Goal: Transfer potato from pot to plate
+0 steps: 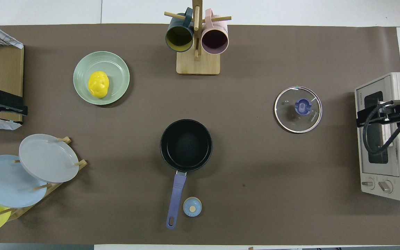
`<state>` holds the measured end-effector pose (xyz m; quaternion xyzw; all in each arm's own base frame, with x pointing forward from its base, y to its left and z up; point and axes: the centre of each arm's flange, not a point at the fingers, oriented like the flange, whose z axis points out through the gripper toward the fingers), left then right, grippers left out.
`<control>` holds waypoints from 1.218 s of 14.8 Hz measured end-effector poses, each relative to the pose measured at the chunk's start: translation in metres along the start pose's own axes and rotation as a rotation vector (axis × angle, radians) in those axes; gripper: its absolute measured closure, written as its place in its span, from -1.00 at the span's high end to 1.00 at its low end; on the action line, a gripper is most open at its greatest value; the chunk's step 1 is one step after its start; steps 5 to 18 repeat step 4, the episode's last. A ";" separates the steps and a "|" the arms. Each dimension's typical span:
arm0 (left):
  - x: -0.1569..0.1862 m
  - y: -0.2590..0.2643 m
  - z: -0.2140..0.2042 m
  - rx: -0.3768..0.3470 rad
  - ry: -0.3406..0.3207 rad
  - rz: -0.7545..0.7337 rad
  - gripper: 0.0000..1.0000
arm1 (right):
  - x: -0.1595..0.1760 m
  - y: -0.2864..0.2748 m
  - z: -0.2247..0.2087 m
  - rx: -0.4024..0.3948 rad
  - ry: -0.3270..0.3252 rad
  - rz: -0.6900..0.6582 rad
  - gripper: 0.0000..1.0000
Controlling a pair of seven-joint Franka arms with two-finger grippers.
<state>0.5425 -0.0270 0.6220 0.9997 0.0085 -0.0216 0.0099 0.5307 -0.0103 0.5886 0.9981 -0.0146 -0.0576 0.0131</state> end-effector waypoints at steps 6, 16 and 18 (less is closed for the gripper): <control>-0.001 0.000 0.008 -0.001 0.002 0.008 1.00 | 0.000 0.000 0.000 0.000 0.000 0.000 1.00; -0.001 0.000 0.008 -0.001 0.002 0.008 1.00 | 0.000 0.000 0.000 0.000 0.000 0.000 1.00; -0.001 0.000 0.008 -0.001 0.002 0.008 1.00 | 0.000 0.000 0.000 0.000 0.000 0.000 1.00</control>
